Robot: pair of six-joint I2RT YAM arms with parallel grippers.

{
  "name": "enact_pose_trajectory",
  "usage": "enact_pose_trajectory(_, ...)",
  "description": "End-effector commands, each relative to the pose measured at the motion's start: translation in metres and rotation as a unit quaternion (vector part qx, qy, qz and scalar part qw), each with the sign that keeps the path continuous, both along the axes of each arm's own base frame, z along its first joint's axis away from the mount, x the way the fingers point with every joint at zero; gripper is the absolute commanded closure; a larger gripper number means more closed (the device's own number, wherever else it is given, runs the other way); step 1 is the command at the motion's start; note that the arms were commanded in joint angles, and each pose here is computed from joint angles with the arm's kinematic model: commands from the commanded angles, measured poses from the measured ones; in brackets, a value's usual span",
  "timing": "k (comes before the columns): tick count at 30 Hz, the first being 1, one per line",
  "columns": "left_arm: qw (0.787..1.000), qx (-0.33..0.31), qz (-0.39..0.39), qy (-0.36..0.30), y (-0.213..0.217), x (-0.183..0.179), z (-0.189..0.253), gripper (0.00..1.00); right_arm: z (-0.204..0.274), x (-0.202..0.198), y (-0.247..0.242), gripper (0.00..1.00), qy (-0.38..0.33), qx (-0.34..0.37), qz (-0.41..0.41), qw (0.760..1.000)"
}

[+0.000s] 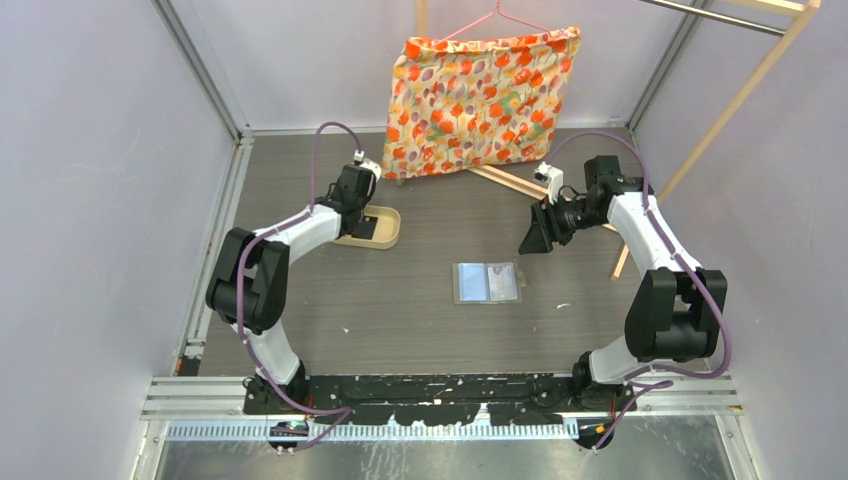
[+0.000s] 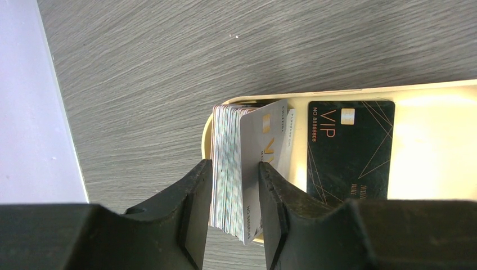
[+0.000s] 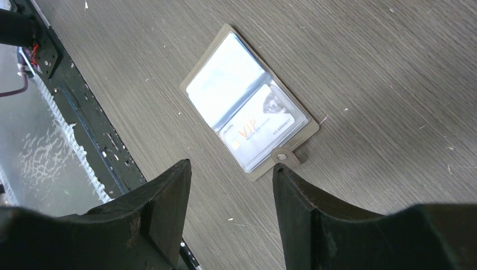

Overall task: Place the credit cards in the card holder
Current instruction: Pick up the credit card from the storage box.

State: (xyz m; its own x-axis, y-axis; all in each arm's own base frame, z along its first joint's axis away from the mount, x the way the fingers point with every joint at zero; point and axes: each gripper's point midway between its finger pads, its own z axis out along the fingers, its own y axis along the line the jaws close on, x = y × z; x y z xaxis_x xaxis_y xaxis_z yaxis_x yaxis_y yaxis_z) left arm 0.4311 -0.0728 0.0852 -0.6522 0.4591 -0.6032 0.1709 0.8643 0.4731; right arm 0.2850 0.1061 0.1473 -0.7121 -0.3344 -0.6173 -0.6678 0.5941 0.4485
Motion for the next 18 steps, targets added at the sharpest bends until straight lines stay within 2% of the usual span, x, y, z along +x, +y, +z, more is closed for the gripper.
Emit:
enact_pose_trajectory(1, 0.999, -0.011, 0.01, -0.046, 0.0011, 0.0078, 0.0303, 0.63, 0.0075, 0.0046, 0.0005, 0.4, -0.014, 0.007, 0.007, 1.0)
enact_pose_trajectory(18, 0.999, -0.018, 0.003, -0.051, -0.0039, 0.0069, 0.0339, 0.7, 0.0077, 0.0042, 0.001, 0.4, -0.013, 0.008, 0.008, 1.0)
